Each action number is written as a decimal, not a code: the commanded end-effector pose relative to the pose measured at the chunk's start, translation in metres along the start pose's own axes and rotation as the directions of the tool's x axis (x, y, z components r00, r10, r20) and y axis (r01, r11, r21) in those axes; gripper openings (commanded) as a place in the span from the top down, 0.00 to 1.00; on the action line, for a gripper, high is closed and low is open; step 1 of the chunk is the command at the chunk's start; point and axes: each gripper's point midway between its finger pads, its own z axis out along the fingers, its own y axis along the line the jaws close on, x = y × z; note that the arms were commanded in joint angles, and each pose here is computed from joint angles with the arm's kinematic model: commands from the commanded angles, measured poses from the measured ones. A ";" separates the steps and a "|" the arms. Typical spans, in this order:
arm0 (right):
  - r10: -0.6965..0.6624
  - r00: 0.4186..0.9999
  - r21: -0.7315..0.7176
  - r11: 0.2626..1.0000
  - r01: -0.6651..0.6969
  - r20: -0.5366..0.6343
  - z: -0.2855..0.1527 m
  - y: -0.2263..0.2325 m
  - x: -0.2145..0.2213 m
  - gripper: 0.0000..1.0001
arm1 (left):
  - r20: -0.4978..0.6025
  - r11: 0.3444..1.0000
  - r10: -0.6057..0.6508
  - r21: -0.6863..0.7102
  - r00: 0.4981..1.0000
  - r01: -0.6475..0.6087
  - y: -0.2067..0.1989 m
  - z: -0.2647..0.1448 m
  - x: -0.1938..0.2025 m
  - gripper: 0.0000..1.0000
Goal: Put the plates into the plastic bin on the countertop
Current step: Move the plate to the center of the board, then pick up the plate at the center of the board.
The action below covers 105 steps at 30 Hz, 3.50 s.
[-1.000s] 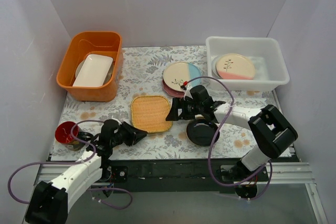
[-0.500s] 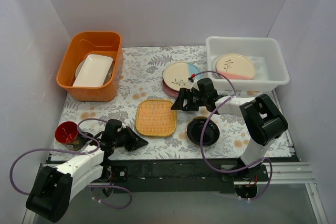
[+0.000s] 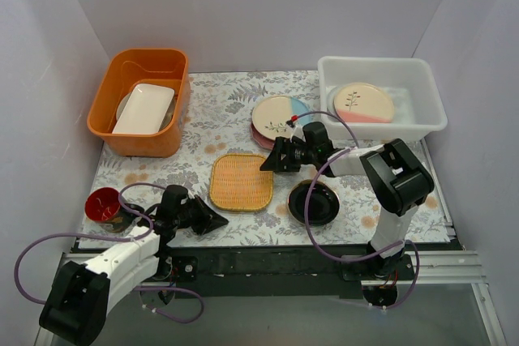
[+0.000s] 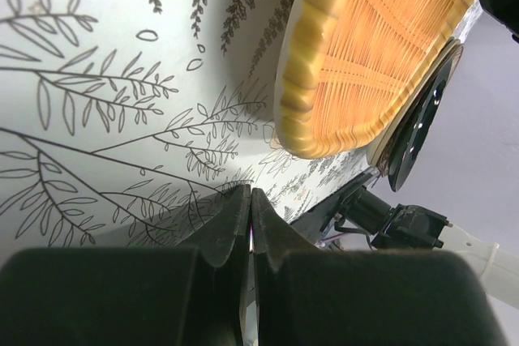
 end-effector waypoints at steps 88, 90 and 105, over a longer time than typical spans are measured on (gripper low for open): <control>-0.045 0.966 0.138 0.990 0.010 0.256 -0.120 0.048 -0.034 0.99 | 0.179 0.977 0.141 0.133 0.974 -0.166 -0.077 -0.029 -0.033 0.02; -0.046 0.963 0.150 0.989 0.006 0.265 -0.126 0.047 -0.031 0.99 | 0.168 0.978 0.137 0.132 0.976 -0.160 -0.075 -0.024 -0.033 0.02; 0.025 0.988 0.181 0.982 -0.054 0.155 -0.124 0.020 0.022 0.99 | 0.113 0.973 0.191 0.107 0.975 -0.203 -0.080 0.025 -0.038 0.07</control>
